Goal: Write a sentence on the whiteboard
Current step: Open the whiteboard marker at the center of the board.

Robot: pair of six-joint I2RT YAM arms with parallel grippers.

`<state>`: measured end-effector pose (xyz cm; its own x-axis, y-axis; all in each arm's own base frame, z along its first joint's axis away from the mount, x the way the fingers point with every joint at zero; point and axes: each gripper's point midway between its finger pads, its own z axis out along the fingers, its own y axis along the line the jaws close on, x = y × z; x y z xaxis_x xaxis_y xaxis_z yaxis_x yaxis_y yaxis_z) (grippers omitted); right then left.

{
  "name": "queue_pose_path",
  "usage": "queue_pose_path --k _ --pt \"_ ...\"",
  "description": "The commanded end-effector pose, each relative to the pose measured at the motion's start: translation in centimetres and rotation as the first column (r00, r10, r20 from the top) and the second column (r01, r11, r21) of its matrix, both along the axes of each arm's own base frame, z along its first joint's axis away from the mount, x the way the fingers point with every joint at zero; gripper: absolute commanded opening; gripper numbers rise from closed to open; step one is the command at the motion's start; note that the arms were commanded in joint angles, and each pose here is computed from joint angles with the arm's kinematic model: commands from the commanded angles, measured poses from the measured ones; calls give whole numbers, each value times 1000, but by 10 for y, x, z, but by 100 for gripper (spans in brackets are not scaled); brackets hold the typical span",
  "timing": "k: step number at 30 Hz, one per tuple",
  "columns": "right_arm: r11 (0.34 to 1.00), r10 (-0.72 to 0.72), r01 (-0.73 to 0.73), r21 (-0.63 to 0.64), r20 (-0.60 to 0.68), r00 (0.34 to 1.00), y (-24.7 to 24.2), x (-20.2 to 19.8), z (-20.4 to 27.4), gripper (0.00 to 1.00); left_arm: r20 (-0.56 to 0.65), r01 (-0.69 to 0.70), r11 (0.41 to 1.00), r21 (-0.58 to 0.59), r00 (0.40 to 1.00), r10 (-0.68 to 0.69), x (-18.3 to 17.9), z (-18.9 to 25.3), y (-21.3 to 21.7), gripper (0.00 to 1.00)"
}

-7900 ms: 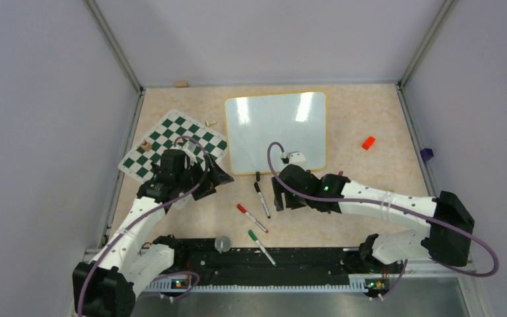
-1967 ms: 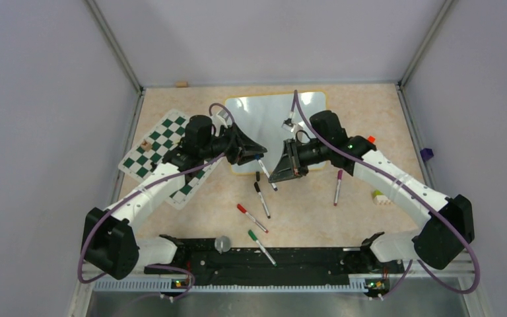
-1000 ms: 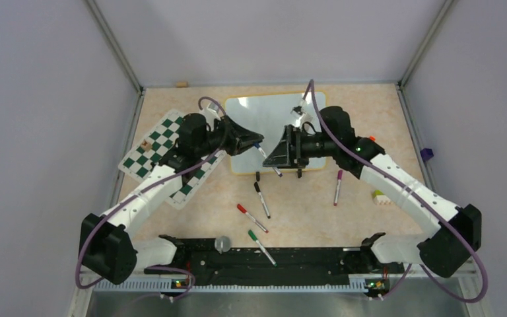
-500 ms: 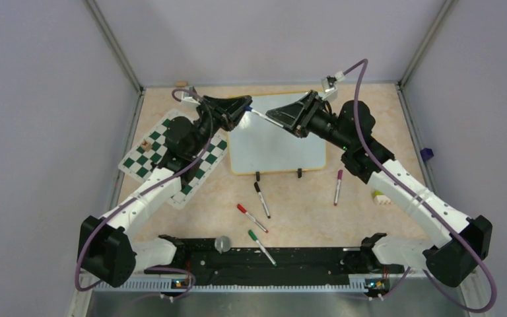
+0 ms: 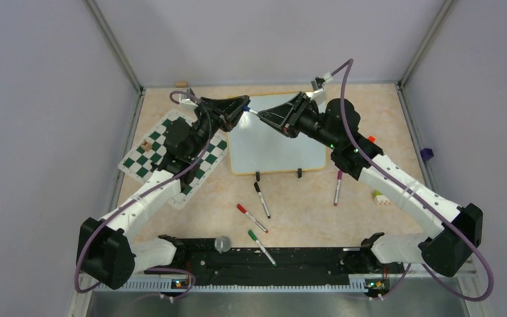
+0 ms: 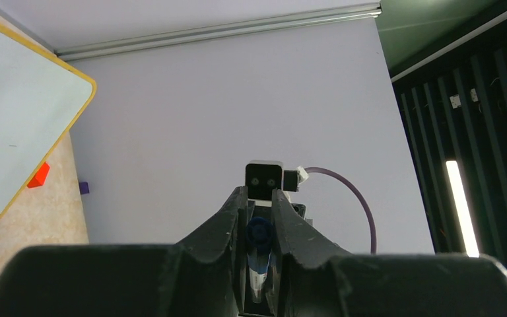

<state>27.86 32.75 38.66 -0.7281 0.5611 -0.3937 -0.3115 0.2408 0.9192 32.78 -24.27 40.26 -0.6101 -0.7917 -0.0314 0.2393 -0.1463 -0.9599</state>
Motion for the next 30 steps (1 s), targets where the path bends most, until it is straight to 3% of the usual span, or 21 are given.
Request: queue_pose_path --k 1,4,7,11,19,23,26,30 --pt "999 7 -10 53 58 998 6 -6 33 24 84 -8 999 -42 996 12 -14 26 9 0" --pt "999 -1 -2 51 58 998 5 -7 34 16 82 -20 999 -42 996 23 -16 26 12 0" --pt "999 -3 0 53 56 998 5 -9 34 0 84 -25 999 -41 996 28 -17 26 13 0" --pt "999 6 -8 45 42 999 1 -16 31 0 65 -92 995 -23 993 94 -11 21 25 0" --pt "999 -45 46 6 -52 998 -40 -48 -10 0 43 -238 971 36 971 236 7 3 88 0" --pt "996 -85 82 -29 -100 991 -61 -57 -29 0 9 -256 957 134 966 257 7 -16 101 0" --pt "989 -124 114 -94 -105 987 -76 -59 -40 0 -116 -221 936 273 958 260 3 -56 102 0" --pt "946 -192 159 -282 -94 977 -94 -57 -60 0 -300 -99 817 568 900 318 -25 -138 115 0"
